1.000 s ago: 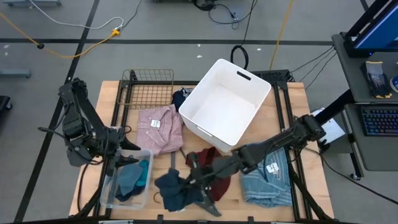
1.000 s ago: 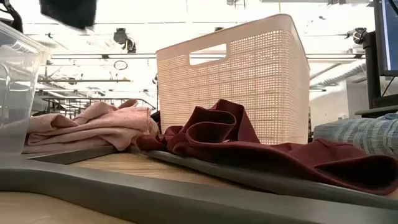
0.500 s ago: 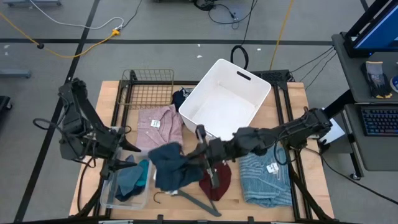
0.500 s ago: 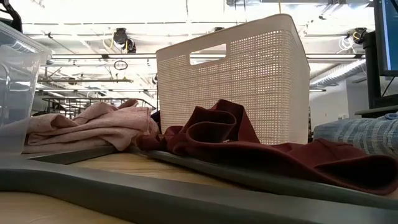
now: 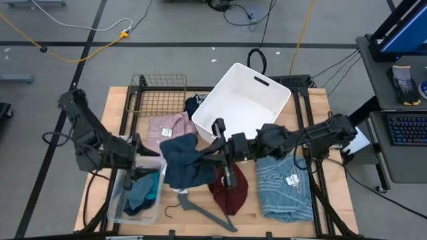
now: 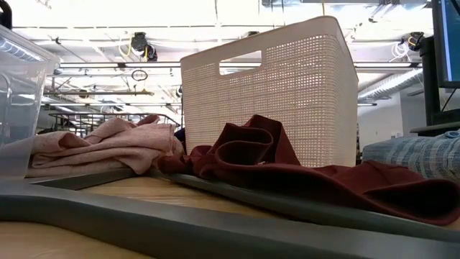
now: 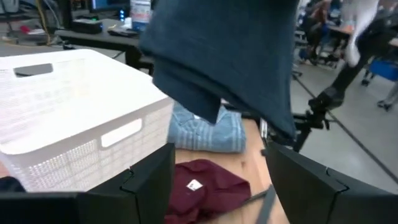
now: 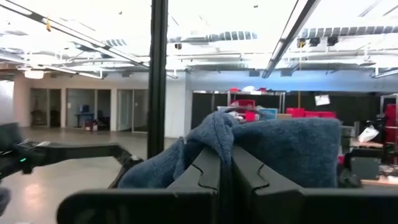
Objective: Pick & Place Cloths
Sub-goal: Put the blue shorts into the wire basket
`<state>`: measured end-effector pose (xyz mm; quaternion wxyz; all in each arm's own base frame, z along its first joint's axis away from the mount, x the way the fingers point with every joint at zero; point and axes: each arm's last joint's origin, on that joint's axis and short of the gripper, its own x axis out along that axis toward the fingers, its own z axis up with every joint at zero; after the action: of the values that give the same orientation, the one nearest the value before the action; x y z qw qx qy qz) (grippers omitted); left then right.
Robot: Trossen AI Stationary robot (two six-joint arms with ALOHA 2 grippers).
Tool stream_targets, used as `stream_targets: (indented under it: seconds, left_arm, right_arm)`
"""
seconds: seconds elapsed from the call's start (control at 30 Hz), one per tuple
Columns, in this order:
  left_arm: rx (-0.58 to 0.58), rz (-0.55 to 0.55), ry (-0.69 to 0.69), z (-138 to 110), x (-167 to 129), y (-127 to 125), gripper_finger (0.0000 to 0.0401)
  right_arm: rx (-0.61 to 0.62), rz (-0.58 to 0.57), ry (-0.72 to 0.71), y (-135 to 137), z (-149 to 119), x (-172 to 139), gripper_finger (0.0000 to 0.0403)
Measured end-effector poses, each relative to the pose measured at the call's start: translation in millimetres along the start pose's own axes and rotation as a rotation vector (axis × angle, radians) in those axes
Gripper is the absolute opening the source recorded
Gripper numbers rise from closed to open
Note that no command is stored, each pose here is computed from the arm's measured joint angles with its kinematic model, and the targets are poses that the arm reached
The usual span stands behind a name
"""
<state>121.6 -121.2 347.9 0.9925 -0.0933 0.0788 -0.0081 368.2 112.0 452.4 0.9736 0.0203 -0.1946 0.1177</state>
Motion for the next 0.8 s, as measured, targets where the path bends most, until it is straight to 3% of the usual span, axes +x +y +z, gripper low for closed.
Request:
stream_targets:
  seconds: [0.27,0.8]
  left_arm:
    - [-0.041,-0.078,-0.011,0,17,-13,0.0255]
    - [-0.13,-0.075,-0.18,20,26,-13,0.0255]
  right_arm:
    - [-0.019,-0.022,-0.007,-9,0,1,0.0]
    - [-0.021,-0.02,0.046,-9,-5,0,0.0]
